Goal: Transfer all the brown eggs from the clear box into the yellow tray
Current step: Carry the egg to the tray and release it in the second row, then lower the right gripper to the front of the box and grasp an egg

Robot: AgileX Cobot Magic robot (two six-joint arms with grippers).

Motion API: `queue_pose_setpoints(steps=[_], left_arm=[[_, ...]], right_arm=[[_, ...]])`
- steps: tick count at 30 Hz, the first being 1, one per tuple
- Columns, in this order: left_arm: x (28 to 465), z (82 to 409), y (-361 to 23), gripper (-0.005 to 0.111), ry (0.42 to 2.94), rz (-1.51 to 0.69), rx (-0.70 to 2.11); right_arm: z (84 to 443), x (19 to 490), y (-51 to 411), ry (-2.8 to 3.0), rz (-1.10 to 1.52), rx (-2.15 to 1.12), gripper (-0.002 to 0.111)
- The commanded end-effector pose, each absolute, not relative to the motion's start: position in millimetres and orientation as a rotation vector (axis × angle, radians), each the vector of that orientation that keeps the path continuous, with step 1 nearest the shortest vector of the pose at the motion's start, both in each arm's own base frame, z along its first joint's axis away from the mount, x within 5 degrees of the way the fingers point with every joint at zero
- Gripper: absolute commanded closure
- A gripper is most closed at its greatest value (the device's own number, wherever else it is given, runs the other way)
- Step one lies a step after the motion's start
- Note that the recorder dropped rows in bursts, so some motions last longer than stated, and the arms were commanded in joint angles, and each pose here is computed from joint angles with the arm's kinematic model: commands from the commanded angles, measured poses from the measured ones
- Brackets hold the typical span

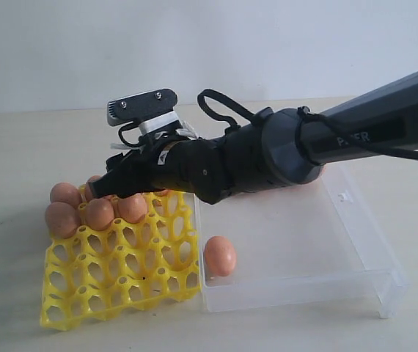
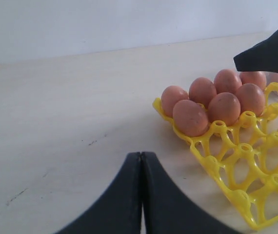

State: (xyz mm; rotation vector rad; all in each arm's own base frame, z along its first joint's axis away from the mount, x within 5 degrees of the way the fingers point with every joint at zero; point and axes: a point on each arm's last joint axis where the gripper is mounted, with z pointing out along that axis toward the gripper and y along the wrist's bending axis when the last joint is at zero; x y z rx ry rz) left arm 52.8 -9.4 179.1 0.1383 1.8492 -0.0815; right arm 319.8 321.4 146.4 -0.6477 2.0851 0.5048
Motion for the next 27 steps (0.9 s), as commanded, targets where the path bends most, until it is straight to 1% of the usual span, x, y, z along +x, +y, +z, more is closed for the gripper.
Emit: queue_pose_setpoints(steps=[1, 6, 11, 15, 19, 23, 27], left_arm=[[52.6, 181.6, -9.5, 0.107, 1.830, -0.085, 0.138], [52.6, 181.6, -9.5, 0.107, 1.830, -0.086, 0.137], [52.6, 181.6, -9.5, 0.107, 1.830, -0.086, 0.137], [52.6, 181.6, -9.5, 0.107, 1.830, -0.086, 0.137], [52.6, 181.6, -9.5, 0.107, 1.830, -0.086, 0.137], [52.6, 181.6, -9.5, 0.107, 1.830, -0.086, 0.137], [52.6, 181.6, -9.5, 0.107, 1.830, -0.086, 0.137]], right_arm=[[157.5, 322.3, 319.7, 2.059, 0.509, -0.638, 0.047], [178.0, 315.5, 316.4, 2.096, 0.533, -0.650, 0.047], [206.4, 290.3, 300.3, 2.311, 0.572, -0.740, 0.049], [229.9, 269.6, 270.0, 2.377, 0.570, -0.755, 0.049], [243.9, 262.5, 224.2, 2.412, 0.563, -0.583, 0.049], [238.9, 268.3, 187.0, 2.521, 0.525, -0.437, 0.052], [217.8, 281.2, 170.1, 2.643, 0.487, -0.358, 0.054]])
